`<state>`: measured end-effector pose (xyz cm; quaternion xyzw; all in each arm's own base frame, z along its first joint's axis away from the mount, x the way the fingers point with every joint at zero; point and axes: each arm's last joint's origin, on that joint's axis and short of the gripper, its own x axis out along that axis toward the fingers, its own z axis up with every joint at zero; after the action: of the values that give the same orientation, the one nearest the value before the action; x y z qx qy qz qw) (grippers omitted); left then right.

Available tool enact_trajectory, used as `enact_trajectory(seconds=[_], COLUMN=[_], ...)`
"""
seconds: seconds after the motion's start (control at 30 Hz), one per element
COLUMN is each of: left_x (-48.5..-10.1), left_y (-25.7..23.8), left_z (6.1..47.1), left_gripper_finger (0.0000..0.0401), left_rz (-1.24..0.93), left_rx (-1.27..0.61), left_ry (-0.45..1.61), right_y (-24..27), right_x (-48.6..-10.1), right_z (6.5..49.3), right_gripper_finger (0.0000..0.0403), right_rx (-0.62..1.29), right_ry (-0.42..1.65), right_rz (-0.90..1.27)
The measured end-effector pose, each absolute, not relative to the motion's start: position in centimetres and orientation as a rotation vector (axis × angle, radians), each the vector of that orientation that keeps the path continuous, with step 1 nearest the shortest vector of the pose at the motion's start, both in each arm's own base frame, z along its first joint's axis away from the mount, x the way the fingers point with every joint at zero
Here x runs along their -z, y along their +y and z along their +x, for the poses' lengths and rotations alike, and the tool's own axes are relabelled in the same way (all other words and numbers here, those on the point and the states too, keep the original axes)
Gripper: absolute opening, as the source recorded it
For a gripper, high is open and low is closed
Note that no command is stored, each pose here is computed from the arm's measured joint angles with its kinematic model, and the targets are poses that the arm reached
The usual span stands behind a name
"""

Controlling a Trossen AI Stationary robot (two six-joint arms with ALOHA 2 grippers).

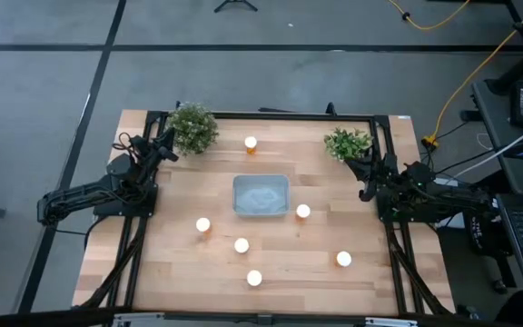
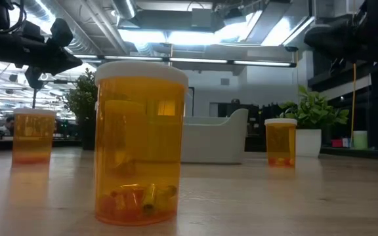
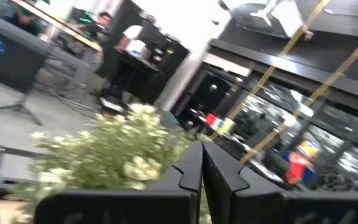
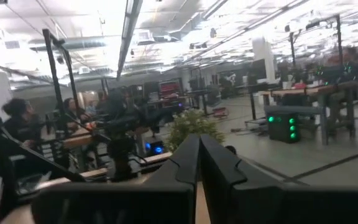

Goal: Pick and place pill bottles into a basket
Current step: Put the orange pill bottle into the gray bin

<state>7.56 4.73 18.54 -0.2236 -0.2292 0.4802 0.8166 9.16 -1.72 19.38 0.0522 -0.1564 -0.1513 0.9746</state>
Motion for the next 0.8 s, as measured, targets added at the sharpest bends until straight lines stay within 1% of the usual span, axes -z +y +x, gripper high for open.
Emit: enact_trajectory(seconds=[0.13, 0.27, 0.4, 0.47, 0.6, 0.8], left_x=[-18.38, -18.16, -17.90, -17.79, -17.60, -17.56], left_y=[4.73, 4.49, 4.47, 4.47, 4.36, 4.38], left_z=[7.62, 8.10, 8.22, 8.23, 8.39, 8.38], left_gripper_finger=[0.0006, 0.0006, 0.0006, 0.0006, 0.0006, 0.0006], left_rz=[-0.462, -0.346, -0.269, -0.263, -0.282, -0.284], left_rx=[-1.025, -0.887, -0.876, -0.876, -0.818, -0.827], left_ry=[-0.462, -0.338, -0.268, -0.254, -0.233, -0.232], right_y=[-1.72, -1.72, -1.74, -1.74, -1.77, -1.89], right_x=[-19.31, -19.27, -19.24, -19.23, -19.22, -19.22], right_z=[9.18, 9.19, 9.19, 9.20, 9.19, 9.14], right_gripper_finger=[0.0019, 0.0019, 0.0019, 0.0019, 0.0019, 0.0019], right_rx=[0.309, 0.309, 0.309, 0.308, 0.320, 0.365], right_ry=[-0.304, -0.300, -0.303, -0.303, -0.304, -0.307], right_rz=[0.083, 0.086, 0.121, 0.136, 0.136, 0.144])
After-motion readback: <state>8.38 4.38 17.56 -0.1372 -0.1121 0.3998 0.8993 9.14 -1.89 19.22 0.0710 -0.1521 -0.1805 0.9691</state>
